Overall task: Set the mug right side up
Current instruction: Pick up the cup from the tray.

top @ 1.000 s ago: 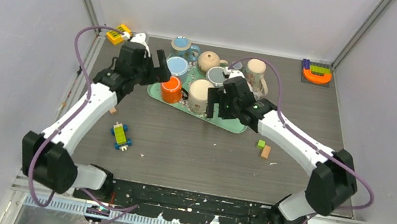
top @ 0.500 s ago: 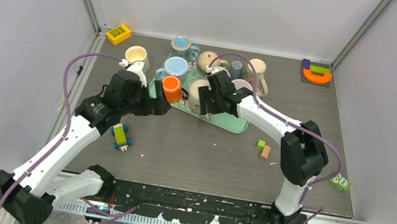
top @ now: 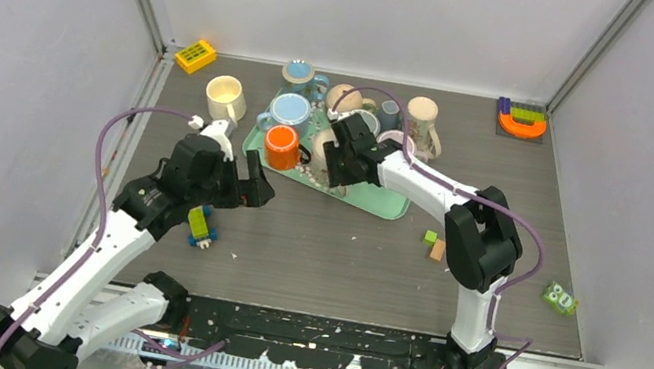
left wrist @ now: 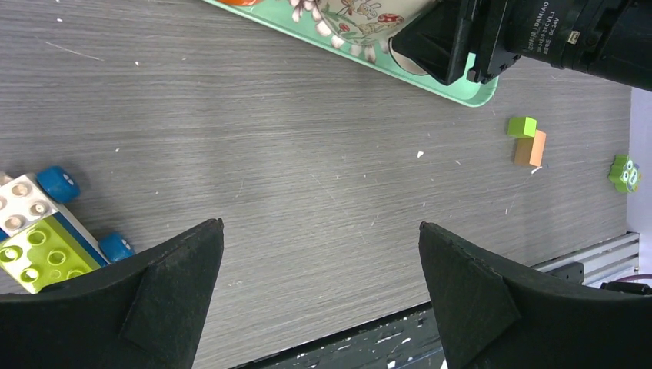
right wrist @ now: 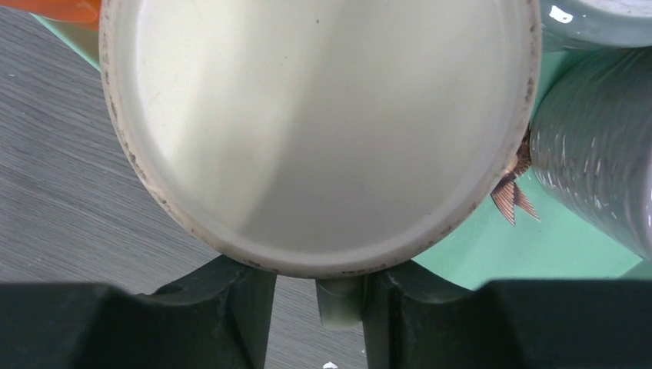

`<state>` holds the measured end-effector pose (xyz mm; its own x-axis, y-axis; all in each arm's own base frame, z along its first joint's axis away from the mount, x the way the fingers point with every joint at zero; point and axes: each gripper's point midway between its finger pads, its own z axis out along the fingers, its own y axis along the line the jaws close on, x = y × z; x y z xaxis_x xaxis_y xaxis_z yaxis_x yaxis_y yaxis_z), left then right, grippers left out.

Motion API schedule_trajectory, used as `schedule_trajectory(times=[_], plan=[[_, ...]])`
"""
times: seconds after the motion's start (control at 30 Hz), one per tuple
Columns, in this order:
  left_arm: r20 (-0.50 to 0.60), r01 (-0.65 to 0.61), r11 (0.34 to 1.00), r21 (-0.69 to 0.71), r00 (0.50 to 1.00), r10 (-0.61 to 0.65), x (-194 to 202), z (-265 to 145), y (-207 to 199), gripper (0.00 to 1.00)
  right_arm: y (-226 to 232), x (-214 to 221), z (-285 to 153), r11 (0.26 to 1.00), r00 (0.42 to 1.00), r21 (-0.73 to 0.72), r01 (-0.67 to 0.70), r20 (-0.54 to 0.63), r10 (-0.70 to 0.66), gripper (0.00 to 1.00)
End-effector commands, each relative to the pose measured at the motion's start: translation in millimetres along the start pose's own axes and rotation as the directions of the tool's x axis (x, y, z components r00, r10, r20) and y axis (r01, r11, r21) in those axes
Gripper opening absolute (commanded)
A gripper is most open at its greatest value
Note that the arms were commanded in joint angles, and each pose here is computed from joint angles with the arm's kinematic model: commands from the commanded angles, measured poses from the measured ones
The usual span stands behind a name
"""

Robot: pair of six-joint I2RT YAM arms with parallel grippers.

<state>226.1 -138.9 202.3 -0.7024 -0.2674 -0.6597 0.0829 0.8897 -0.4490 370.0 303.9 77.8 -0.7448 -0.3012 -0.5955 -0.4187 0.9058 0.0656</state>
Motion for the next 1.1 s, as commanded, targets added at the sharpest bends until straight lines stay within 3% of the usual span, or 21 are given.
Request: schedule_trajectory(times=[0.0, 0.33, 1.07], plan=[[0.007, 0.007, 1.0, 0.027, 1.0, -0.007, 0, -3, -5, 1.0, -5, -18, 0, 0.999, 0.999, 0.034, -0.008, 0.051, 0.006, 0.43], [-0.046, 0.105, 0.99, 0.093, 0.994, -0.101, 10, 11, -19, 1.0, -11, -29, -19, 0.997, 0.995, 0.064, -0.035, 0.091, 0.03, 0.01], [-0.164, 0.381, 0.894, 0.236, 0.923, -0.349, 29, 47, -49, 1.0, 15, -73, -101, 0.985, 0.952, -0.106, -0.135, 0.261, 0.159, 0.01]])
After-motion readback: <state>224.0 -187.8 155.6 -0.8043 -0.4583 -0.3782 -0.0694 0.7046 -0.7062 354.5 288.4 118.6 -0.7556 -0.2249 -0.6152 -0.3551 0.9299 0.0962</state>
